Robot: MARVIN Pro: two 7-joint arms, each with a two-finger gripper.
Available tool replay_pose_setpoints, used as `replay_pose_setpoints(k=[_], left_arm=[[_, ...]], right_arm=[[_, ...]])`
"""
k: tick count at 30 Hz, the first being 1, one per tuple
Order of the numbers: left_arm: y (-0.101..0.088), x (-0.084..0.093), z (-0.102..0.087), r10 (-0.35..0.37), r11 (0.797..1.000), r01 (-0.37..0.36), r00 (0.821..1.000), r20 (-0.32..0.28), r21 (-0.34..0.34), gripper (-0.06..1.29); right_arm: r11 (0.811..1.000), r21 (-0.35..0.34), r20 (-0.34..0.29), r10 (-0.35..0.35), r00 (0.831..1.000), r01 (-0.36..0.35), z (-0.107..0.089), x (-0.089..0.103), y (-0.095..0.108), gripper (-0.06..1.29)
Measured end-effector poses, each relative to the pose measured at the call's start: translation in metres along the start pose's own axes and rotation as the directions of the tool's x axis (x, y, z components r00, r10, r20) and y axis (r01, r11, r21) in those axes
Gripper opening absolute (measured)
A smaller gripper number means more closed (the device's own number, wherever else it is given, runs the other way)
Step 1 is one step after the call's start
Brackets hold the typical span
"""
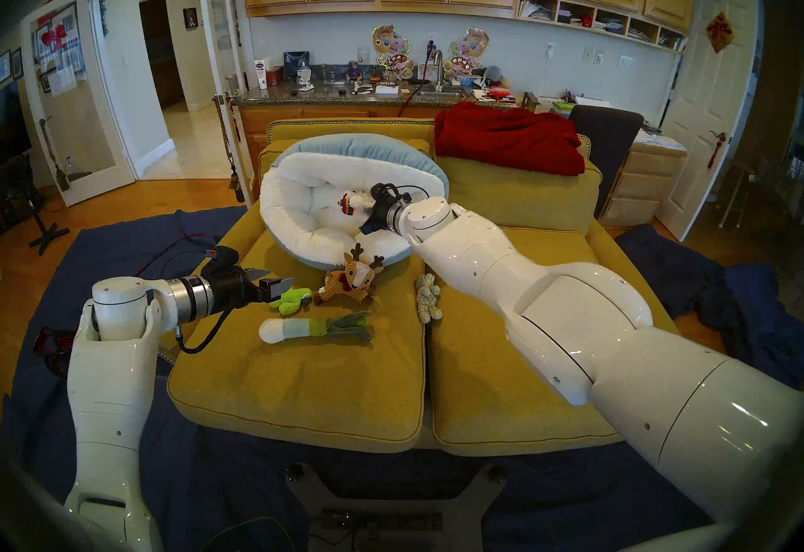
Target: Put toys into dog bed
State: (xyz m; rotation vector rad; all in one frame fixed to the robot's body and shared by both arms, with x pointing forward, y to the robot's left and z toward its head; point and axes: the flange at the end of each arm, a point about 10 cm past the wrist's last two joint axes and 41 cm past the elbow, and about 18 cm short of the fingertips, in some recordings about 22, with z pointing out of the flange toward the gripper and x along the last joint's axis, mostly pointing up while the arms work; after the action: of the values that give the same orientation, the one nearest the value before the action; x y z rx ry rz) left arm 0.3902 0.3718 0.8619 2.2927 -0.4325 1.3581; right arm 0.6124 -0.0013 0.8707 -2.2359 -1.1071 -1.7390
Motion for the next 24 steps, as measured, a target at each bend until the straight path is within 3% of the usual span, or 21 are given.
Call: replay_pose_setpoints(k=[3, 7, 9, 10, 19, 24], left_arm=[[0.0, 0.0, 0.0, 0.0, 1.0, 0.0, 1.0, 0.0, 0.0, 1.24], [0.0, 0.0, 0.0, 0.0, 1.0, 0.0, 1.0, 0.0, 0.0, 1.24], [0.0, 0.0, 0.0, 0.0, 1.0, 0.0, 1.0, 0.0, 0.0, 1.23], [0.0, 0.0, 0.0, 0.0, 1.0, 0.0, 1.0, 0.0, 0.0, 1.24], [0.0, 0.0, 0.0, 0.0, 1.0, 0.0, 1.0, 0.0, 0.0, 1.23], [0.0, 0.0, 0.0, 0.0, 1.0, 0.0, 1.0, 0.0, 0.0, 1.24]], right_arm=[[1.0, 0.001, -0.008, -0.003, 1.0, 0.003, 0.001, 0.001, -0.003, 0.15], [1.0, 0.003, -0.022, -0.009, 1.0, 0.009, 0.002, 0.002, -0.007, 0.49], [1.0, 0.004, -0.031, -0.012, 0.999, 0.012, 0.003, 0.003, -0.008, 1.14], [1.0, 0.004, -0.033, -0.013, 0.999, 0.013, 0.003, 0.003, -0.009, 1.21], [1.0, 0.0, -0.083, -0.017, 0.996, 0.017, 0.002, 0.002, -0.006, 1.23], [0.999, 0.022, -0.139, 0.035, 0.99, -0.032, -0.002, -0.004, 0.002, 1.23]])
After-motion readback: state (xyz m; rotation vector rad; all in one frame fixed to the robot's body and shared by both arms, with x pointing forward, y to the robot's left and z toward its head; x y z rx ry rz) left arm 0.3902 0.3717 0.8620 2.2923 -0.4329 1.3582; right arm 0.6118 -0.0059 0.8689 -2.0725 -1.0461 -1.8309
